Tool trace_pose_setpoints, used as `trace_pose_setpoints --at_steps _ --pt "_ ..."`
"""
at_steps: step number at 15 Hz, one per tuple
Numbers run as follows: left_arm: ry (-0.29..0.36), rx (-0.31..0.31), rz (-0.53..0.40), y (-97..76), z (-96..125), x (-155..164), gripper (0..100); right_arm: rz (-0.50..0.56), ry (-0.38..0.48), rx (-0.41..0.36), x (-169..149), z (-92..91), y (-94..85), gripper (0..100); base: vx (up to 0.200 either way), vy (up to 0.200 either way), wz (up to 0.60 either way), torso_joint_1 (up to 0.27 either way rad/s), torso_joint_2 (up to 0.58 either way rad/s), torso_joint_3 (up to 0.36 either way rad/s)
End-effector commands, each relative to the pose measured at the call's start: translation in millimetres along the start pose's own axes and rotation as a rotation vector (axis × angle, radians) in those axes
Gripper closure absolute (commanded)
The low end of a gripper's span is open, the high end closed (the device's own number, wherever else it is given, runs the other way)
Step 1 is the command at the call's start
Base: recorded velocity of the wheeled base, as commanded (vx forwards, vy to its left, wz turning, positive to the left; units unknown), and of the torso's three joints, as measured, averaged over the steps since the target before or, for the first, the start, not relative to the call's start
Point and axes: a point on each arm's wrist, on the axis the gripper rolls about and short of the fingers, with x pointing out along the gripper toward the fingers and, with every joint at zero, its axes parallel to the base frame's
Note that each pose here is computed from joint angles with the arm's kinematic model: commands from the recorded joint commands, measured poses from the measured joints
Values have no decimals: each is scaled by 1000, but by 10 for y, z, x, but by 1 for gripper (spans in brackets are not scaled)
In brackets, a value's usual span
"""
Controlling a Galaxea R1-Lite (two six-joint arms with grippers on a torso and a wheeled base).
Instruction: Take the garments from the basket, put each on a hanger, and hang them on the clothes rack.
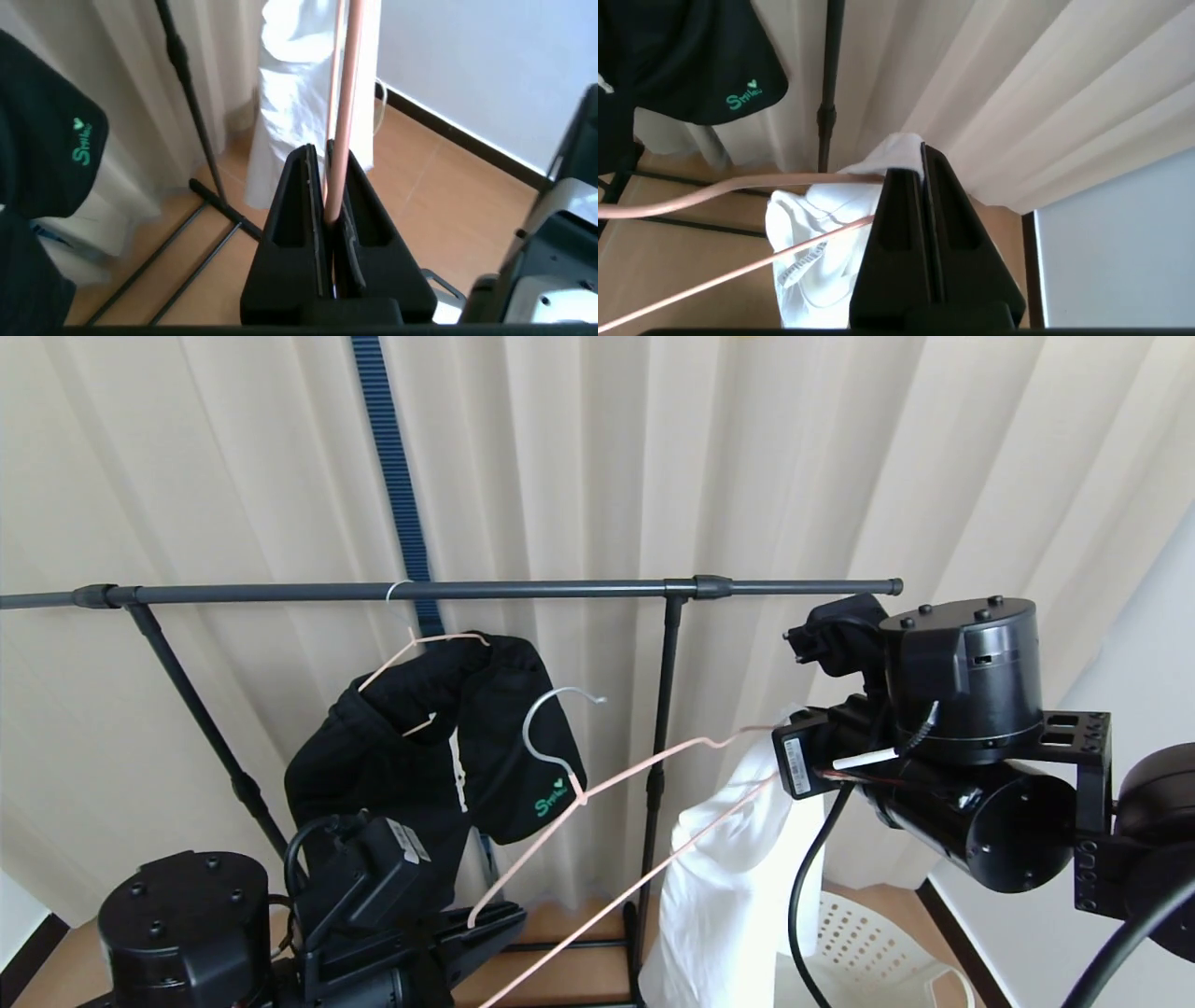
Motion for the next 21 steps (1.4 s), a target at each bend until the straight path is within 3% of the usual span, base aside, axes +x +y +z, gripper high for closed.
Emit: trace_pose_setpoints --at_steps 1,12,21 --pt "38 -10 -2 11 -77 63 100 21 -13 -6 -88 1 43 100 0 0 0 0 0 0" --pt "29 -14 1 12 -74 52 100 159 -47 -103 -536 -157 517 100 0 0 0 0 0 0" --pt "26 -26 1 13 -69 54 100 316 -86 -51 -907 -161 790 100 0 0 0 0 0 0"
